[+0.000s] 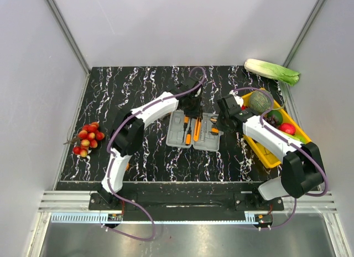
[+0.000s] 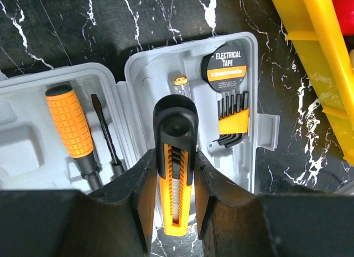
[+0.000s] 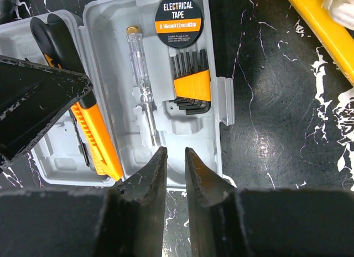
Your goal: Pack the tool kit
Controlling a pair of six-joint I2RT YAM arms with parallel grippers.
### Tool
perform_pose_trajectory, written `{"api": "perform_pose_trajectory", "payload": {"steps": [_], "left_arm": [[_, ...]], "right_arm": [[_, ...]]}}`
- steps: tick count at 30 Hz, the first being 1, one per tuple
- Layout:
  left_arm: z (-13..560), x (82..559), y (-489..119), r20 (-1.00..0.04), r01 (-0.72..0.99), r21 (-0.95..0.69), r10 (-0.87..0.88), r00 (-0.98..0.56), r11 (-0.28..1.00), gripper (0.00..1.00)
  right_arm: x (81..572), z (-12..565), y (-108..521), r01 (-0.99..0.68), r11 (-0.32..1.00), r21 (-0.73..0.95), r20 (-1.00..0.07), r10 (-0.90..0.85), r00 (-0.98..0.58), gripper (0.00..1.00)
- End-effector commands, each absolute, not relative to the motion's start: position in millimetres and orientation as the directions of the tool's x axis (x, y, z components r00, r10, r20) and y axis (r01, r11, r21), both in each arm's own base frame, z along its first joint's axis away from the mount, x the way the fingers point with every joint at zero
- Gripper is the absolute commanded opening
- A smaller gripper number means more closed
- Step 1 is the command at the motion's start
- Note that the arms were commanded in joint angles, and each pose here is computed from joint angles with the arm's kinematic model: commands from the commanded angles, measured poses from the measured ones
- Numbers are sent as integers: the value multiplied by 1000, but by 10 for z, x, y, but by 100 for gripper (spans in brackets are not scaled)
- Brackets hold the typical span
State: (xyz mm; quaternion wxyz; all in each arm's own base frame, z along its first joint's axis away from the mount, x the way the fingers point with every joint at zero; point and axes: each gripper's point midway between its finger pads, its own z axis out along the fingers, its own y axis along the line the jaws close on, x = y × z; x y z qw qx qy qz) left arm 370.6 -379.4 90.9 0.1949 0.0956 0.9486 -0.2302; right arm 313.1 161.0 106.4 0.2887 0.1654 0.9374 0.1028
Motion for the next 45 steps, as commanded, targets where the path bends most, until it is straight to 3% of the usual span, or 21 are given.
{"api": "perform_pose_trajectory", "payload": {"steps": [1, 14, 23, 29, 36, 45], "left_arm": [[982, 3736, -3847, -414, 218, -387, 43, -909, 896, 0], [693, 3656, -3912, -397, 204, -335, 59, -916, 920, 1], [573, 3783, -3843, -450, 197, -242, 70, -890, 950, 11], [706, 3847, -3823, -496, 188, -227, 53, -867, 956, 4], [682, 3876, -3802, -510, 175, -204, 48, -859, 963, 5], [868, 3876, -3749, -543, 173, -186, 46, -839, 967, 42]], "right_arm": [[3157, 1153, 1561, 278, 912, 303, -526, 403, -749, 25], [3138, 1107, 1593, 294, 901, 318, -503, 423, -754, 25], [3155, 1070, 1630, 293, 902, 318, -488, 421, -765, 25], [3174, 1073, 1652, 289, 902, 321, -485, 419, -768, 25], [3166, 1043, 1663, 296, 900, 322, -474, 423, -772, 25], [3158, 1014, 1665, 307, 895, 325, -464, 433, -773, 25]]}}
